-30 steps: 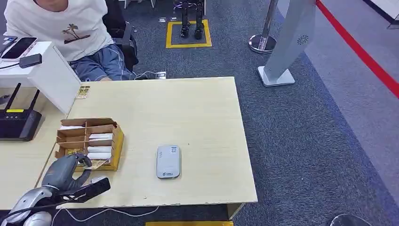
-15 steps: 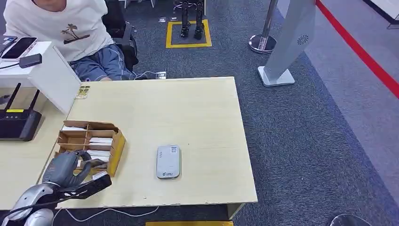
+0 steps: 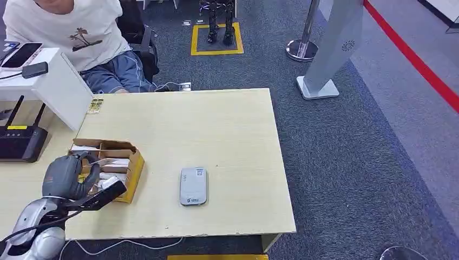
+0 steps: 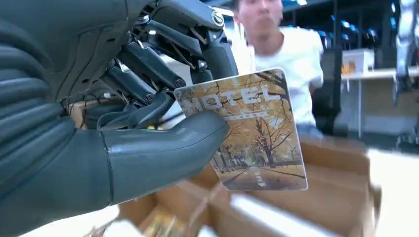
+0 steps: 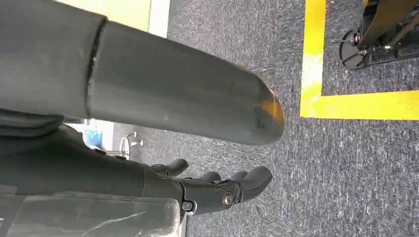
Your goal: Pass the card to the sensor for recognition and then transmit it.
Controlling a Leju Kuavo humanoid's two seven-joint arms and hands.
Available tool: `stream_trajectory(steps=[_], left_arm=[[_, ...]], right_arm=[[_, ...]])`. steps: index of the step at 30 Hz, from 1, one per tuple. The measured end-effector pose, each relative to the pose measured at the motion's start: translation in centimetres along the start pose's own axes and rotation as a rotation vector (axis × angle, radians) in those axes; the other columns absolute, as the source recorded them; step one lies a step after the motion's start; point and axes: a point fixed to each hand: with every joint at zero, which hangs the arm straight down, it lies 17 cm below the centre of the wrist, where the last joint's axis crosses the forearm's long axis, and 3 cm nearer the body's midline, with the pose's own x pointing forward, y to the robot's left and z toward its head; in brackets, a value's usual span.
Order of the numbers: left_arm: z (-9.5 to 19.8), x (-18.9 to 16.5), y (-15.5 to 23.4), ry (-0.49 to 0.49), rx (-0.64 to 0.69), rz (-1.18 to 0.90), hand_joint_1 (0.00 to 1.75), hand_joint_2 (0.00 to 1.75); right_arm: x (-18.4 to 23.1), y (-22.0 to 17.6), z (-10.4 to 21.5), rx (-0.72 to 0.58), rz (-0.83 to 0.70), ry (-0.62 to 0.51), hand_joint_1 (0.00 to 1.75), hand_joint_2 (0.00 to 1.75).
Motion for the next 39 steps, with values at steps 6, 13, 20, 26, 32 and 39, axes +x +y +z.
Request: stream_trajectory(steps=[6, 13, 20, 26, 32, 39], left_arm=[[-1.7, 0.0, 3.4, 0.003, 0.078, 0.028, 1.75, 1.75], [-4.0, -1.8, 7.7, 0.054, 0.168, 0.030, 1.75, 1.75], [-7.9, -6.9, 12.4, 0.210, 0.242, -0.083, 1.75, 1.75], [-10.2, -10.2, 14.4, 0.311, 0.246, -0.105, 1.75, 1.75], [-11.6, -11.3, 14.3, 0.368, 0.226, -0.082, 1.75, 1.75], [-12.8, -10.8, 13.4, 0.376, 0.197, -0.047, 1.75, 1.75]], right_arm=[[0.0, 0.0, 0.0, -0.002, 0.006, 0.000, 0.00, 0.00], [-0.1, -0.1, 0.0, -0.009, 0.027, 0.011, 0.00, 0.00], [0.8, -0.2, 0.2, -0.014, 0.060, 0.015, 0.00, 0.00], [2.0, -0.3, 0.4, -0.019, 0.076, 0.004, 0.00, 0.00], [2.5, -0.4, 0.5, -0.024, 0.092, 0.000, 0.00, 0.00], [2.6, -0.4, 0.5, -0.023, 0.090, 0.000, 0.00, 0.00]])
